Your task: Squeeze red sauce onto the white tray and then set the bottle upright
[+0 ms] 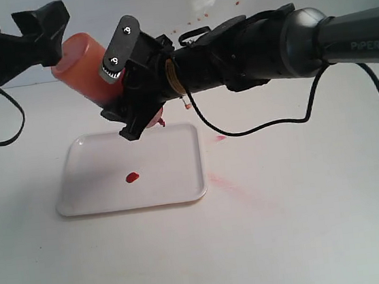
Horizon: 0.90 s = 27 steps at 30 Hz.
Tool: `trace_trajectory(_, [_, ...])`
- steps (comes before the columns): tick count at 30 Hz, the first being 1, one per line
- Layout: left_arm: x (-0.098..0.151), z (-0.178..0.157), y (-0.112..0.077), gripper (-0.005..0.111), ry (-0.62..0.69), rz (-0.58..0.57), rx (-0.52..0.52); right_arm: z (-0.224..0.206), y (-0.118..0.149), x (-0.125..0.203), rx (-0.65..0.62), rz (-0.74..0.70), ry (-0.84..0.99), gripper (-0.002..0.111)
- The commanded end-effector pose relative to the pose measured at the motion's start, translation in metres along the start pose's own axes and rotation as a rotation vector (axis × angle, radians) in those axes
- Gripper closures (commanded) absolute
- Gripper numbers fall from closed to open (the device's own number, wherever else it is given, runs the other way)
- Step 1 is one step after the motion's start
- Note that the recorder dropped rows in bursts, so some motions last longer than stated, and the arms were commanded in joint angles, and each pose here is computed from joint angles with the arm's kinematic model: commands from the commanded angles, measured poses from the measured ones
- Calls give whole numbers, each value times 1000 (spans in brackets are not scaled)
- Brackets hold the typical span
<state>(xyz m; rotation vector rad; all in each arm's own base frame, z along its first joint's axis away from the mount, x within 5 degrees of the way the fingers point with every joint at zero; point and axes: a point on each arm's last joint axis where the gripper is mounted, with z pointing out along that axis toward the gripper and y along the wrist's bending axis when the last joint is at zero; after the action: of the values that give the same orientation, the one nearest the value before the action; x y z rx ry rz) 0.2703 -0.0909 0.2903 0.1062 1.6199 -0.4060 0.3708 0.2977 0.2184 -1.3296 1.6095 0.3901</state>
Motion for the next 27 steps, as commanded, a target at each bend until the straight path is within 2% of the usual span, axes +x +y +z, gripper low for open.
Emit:
trace_trajectory(1, [-5,-7,2,2,24,-56,-47,-9,-6,-12,65,0,-10,108])
trace_trajectory(3, [-11,-11,4,2,-3,-109,-76,-6,-1,-15,98,-45,6,108])
trace_trajectory(7, [-20,-17,3,2,-35,-41,-77,0,10,-24,177,-233,50,108])
trace_trajectory(14, [-25,-26,1,2,-11,-41,-69,3,23,-35,352,-643,212,108])
trace_trajectory(16, [-27,-29,0,2,0,-23,-65,2,24,-36,381,-695,244,108])
trace_trajectory(19, [-27,-36,-1,2,54,12,-61,1,22,-36,408,-821,304,108])
trace_trajectory(23, [-25,-45,-3,2,146,12,-56,-3,17,-35,424,-1103,434,108])
trace_trajectory(27, [-20,-50,-5,2,292,20,-50,-6,15,-36,399,-1364,541,108])
